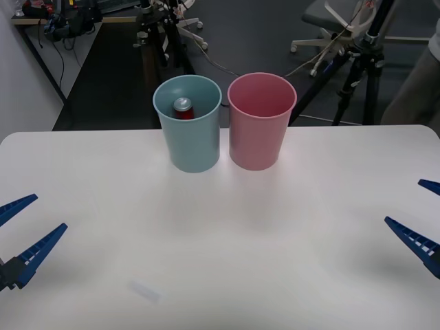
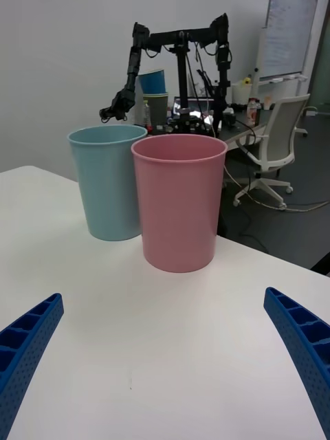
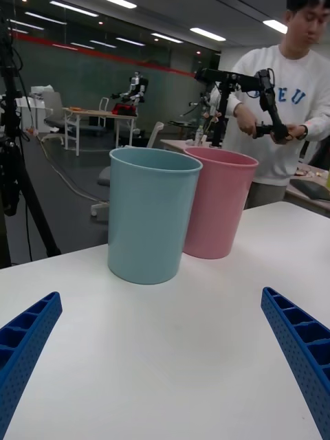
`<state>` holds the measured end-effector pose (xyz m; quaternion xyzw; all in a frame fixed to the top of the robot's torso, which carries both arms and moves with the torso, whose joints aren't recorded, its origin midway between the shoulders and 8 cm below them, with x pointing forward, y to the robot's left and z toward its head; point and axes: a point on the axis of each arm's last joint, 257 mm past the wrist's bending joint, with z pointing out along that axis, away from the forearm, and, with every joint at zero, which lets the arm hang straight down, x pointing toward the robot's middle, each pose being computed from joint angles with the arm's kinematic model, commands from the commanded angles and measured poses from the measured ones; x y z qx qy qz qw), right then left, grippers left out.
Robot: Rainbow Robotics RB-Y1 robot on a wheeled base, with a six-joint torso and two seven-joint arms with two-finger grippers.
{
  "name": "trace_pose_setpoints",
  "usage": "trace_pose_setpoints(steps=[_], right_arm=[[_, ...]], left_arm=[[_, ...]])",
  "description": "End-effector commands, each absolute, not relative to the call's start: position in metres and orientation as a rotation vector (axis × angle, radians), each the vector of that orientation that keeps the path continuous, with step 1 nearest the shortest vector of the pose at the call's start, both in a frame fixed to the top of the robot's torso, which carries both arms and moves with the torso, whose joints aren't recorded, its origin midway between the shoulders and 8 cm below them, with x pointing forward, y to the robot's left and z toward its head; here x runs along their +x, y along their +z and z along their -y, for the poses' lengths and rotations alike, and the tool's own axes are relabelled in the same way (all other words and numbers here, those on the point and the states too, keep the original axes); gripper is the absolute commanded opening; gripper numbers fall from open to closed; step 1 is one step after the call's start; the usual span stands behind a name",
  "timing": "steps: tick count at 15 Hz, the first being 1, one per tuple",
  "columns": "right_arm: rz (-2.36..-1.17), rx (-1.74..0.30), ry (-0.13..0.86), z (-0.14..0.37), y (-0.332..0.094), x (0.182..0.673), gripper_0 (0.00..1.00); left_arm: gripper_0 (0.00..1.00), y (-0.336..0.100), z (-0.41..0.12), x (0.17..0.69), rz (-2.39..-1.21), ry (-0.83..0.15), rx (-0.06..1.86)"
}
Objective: Grasp the object on the table and drop it into the matching bin: aluminum can to the light blue bin, PET bottle to the pink bin.
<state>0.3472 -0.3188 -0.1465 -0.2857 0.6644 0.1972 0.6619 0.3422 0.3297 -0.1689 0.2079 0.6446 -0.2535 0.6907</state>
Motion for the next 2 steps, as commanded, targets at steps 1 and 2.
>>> trace_pose_setpoints(steps=[1, 2], right_arm=[[-1.498, -0.653, 0.441, 0.3197, -0.1450, 0.3468, 1.00], [-1.498, -0.653, 0.441, 0.3197, -0.1450, 0.3468, 1.00]], left_arm=[[1.00, -0.1689, -0.3297, 0.3423, -1.441, -0.567, 0.465], [1.00, -0.1689, -0.3297, 0.3423, -1.441, -0.567, 0.465]])
